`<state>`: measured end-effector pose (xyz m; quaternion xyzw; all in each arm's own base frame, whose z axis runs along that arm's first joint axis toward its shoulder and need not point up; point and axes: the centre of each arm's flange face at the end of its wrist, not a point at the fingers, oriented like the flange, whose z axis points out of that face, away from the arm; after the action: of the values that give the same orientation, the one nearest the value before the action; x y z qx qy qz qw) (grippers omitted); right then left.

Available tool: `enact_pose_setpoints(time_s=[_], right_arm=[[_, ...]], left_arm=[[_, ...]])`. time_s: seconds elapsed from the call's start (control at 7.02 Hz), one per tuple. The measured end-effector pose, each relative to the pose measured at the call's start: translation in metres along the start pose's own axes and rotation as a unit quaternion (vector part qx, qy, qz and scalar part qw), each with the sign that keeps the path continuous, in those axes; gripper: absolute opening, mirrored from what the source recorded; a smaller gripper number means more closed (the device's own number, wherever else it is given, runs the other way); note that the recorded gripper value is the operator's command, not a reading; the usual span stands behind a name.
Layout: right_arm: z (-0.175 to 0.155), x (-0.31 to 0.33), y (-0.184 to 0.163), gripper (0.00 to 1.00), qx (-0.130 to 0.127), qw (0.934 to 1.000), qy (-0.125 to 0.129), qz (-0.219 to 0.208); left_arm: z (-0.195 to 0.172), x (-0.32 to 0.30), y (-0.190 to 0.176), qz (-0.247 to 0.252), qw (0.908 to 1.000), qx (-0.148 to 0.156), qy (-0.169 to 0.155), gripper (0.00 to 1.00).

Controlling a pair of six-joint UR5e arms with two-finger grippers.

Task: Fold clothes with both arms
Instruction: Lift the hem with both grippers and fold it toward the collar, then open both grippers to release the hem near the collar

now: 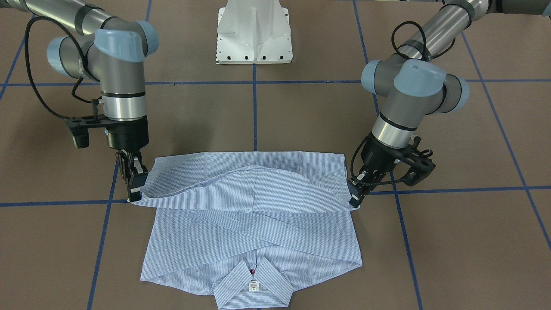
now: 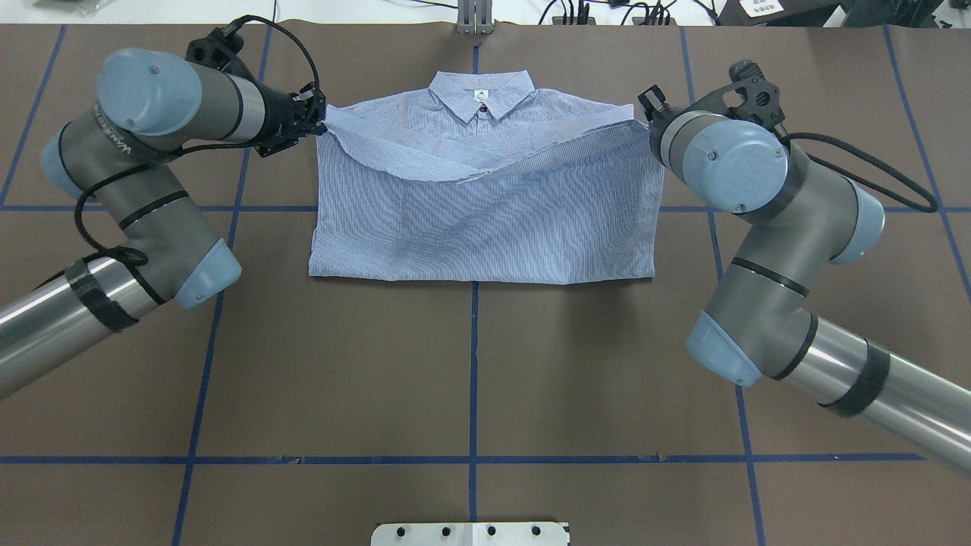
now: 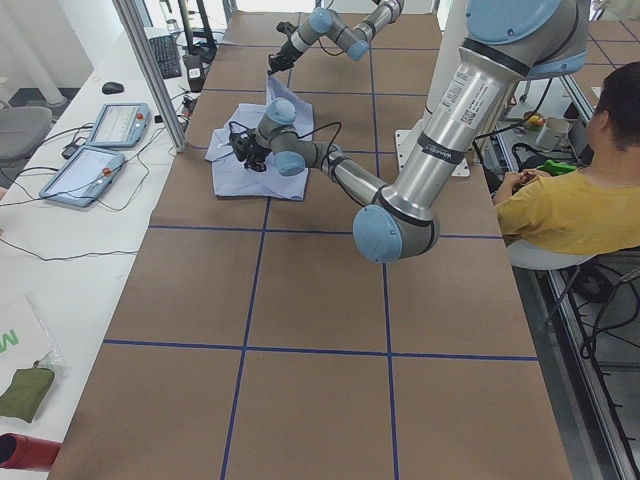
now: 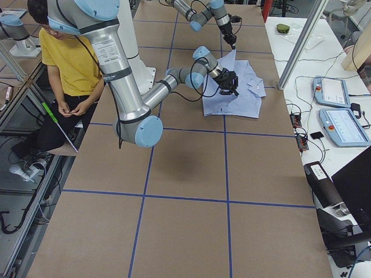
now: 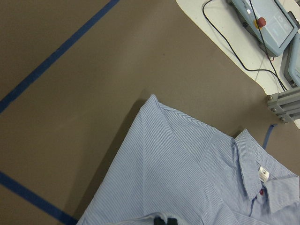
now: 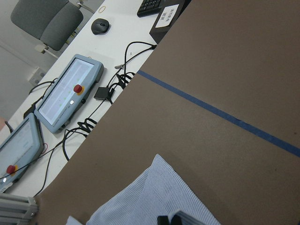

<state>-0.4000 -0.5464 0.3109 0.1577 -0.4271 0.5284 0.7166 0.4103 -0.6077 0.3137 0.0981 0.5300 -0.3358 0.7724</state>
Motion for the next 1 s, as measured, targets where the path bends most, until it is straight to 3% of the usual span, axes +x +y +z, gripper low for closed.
enact_pose_setpoints(time_s=[0.28,0.43,0.57,0.71,0.85,1.0], right_arm=[[0.059,-0.003,0.0,0.0,-0.025,0.9988,0.032,-0.026],[0.085,-0.005,0.0,0.0,-0.038,0.9975,0.048,-0.034],[0.108,-0.011,-0.003,0.33,-0.049,0.996,0.065,-0.036],[0.128,-0.013,-0.009,0.34,-0.059,0.9944,0.079,-0.04],[0.144,-0.009,-0.013,0.45,-0.07,0.9926,0.086,-0.048],[0.156,-0.009,-0.014,0.45,-0.078,0.9913,0.093,-0.052]], left_arm=[[0.043,-0.005,-0.019,0.037,0.9993,0.007,0.002,0.0],[0.058,-0.004,-0.025,0.061,0.9981,0.011,-0.001,0.27],[0.072,0.001,-0.031,0.083,0.9963,0.019,-0.006,0.65],[0.085,0.004,-0.038,0.106,0.9938,0.031,-0.017,0.65],[0.093,0.001,-0.045,0.125,0.991,0.04,-0.026,0.65],[0.098,-0.003,-0.049,0.134,0.9895,0.044,-0.033,0.65]])
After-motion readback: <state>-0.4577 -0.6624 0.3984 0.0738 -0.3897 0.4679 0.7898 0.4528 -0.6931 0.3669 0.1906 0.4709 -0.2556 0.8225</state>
